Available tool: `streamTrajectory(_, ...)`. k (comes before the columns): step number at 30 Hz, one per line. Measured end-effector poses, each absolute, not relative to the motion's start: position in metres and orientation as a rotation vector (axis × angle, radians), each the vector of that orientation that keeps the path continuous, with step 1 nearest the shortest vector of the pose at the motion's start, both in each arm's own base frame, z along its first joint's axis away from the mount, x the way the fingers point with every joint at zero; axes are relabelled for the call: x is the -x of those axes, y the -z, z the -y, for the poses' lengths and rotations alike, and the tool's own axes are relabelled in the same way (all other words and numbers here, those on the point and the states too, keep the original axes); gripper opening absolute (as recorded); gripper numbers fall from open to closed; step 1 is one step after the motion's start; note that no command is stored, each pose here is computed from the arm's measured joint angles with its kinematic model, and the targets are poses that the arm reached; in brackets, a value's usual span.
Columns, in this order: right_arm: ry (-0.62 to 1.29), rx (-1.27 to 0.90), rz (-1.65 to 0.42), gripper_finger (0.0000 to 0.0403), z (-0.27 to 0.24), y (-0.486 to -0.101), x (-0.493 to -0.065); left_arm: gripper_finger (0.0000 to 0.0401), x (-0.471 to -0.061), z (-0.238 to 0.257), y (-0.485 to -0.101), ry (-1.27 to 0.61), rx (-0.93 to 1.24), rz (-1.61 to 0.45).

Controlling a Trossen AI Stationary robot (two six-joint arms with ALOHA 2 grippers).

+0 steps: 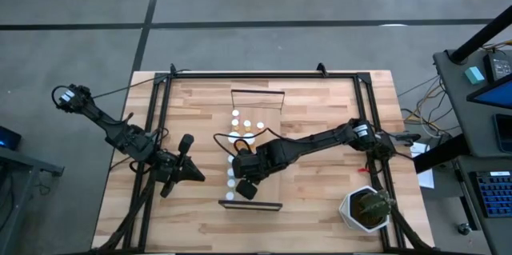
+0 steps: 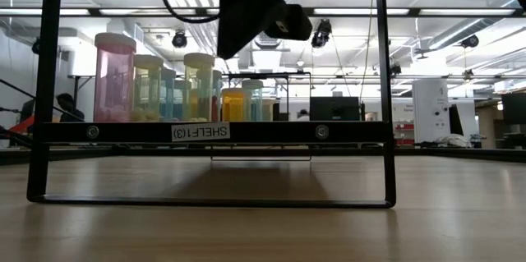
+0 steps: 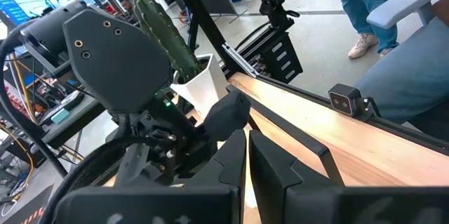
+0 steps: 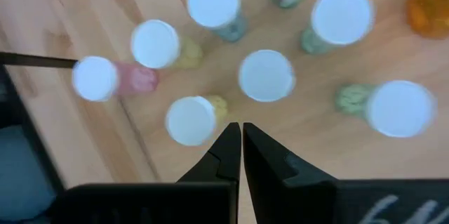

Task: Pick and place medicine bottles onto shelf by color
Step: Adjust the pill bottles on the shelf

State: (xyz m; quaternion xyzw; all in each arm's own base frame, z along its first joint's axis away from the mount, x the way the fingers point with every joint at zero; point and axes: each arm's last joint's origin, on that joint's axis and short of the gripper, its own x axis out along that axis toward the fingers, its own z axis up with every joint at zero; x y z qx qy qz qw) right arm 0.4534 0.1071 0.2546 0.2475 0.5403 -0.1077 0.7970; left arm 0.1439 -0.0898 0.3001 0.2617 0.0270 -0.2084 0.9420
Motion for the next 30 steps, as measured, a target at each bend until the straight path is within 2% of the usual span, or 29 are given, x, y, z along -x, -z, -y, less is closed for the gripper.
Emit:
streamTrajectory(6,0.284,-0.44,-1.147,0.0009,-0.103,-0.26,-0.45,0.0002,-0.144,0.09,-0.3,0.425,-0.534,-0.056)
streamTrajectory(13,0.325,-0.403,-1.172,0.0009,-0.098,-0.246,-0.451,0.0002,-0.144,0.09,-0.3,0.425,-0.534,-0.056)
streamTrajectory(22,0.308,-0.407,-1.123,0.0009,-0.099,-0.245,-0.457,0.0002,-0.144,0.09,-0.3,0.425,-0.534,-0.055)
streamTrajectory(30,0.31,-0.435,-1.168,0.0009,-0.099,-0.244,-0.453,0.0002,-0.144,0.09,-0.3,0.425,-0.534,-0.056)
